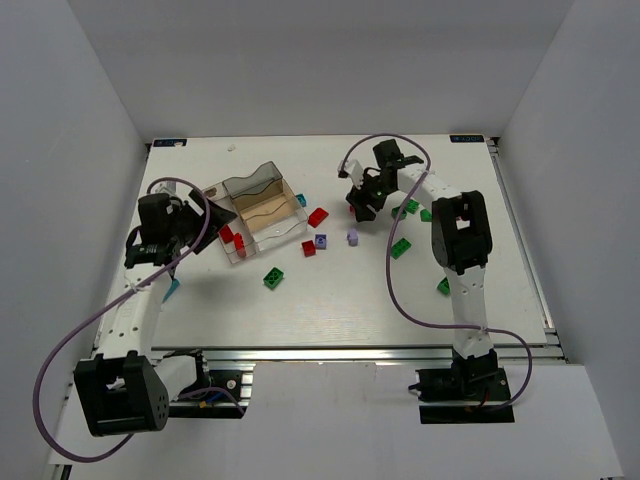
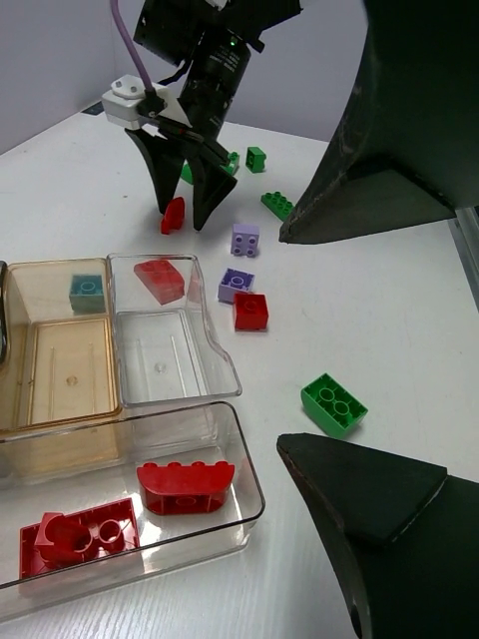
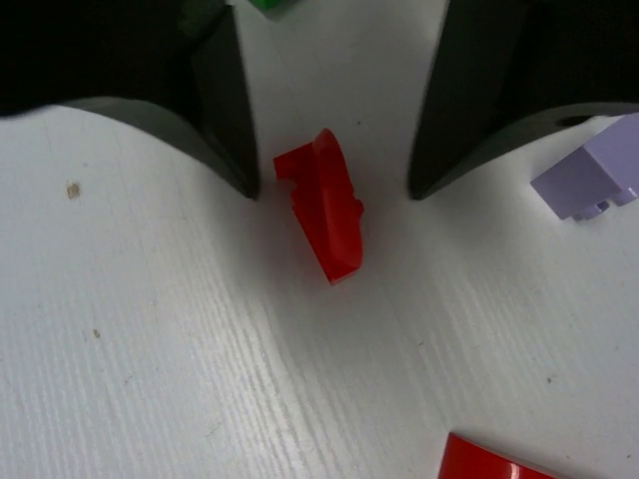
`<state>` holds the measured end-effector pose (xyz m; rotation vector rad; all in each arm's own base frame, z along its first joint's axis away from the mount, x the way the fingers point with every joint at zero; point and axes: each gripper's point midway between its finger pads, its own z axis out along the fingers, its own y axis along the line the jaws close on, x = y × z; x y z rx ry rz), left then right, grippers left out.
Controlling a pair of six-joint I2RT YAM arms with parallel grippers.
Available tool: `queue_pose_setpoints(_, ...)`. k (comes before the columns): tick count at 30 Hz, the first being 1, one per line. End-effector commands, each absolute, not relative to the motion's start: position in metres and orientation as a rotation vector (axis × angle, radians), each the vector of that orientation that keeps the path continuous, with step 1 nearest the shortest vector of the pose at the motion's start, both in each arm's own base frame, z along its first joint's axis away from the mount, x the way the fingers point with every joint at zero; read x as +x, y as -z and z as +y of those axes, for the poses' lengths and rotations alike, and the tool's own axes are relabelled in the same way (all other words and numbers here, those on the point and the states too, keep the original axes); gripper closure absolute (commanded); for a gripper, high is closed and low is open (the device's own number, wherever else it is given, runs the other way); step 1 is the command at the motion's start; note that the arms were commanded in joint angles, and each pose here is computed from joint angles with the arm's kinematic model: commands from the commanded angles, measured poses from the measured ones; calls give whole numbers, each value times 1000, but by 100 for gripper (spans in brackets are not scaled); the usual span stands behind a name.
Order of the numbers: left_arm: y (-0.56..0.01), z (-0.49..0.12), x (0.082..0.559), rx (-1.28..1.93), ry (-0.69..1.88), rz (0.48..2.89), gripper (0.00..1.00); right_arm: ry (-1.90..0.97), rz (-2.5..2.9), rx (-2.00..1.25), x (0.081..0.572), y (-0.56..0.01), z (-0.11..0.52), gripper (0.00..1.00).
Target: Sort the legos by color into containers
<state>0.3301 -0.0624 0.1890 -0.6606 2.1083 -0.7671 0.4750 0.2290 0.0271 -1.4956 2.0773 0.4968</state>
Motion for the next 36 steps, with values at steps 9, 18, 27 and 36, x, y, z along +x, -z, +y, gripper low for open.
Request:
queue_pose_setpoints(9,-185,-62,306,-708,759,2089,14,-547,1992,-1527,463,-37,233,77)
queue_pose_setpoints(18,-178,-63,297,-709,759,2097,14,-665,1872,-1449,448,-115,256,100)
queue_pose_setpoints(27,-177,-59,287,-716,739,2058,14,-906,1625,-1405,417,-219,375,100)
queue_pose_setpoints(36,-198,-48,270,-781,701,1958,13,-1029,1438,-1358,372,-232,518,100)
